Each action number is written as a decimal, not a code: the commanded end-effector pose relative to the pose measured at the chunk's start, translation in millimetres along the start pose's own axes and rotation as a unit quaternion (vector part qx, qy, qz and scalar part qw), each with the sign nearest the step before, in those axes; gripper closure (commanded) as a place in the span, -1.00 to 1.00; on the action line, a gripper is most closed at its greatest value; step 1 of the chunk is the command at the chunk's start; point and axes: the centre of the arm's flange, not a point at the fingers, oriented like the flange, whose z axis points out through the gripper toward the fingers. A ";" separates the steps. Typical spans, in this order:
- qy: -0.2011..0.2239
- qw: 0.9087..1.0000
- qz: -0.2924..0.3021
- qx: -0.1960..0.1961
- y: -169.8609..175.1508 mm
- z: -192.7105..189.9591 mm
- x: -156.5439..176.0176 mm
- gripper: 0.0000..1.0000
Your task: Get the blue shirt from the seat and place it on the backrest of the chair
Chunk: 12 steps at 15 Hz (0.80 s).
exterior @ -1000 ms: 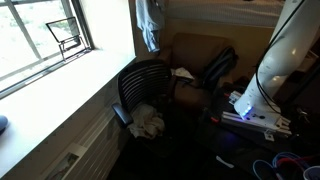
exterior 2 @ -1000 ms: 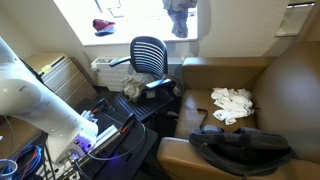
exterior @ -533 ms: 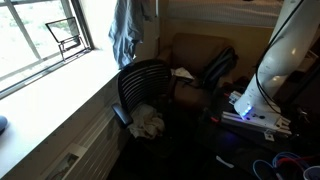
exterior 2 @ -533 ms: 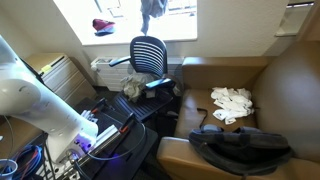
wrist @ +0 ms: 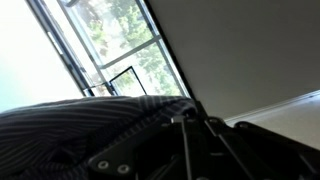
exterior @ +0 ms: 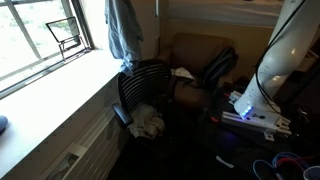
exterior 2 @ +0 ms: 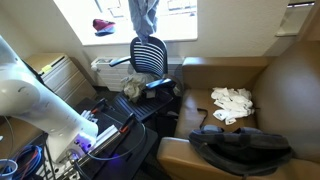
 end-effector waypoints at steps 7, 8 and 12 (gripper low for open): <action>0.001 0.999 -0.039 0.026 7.6 25.7 0.7 0.98; 0.011 0.998 -0.040 0.055 7.6 35.5 -0.9 0.98; 0.087 0.986 -0.004 0.143 23.5 70.4 25.7 0.98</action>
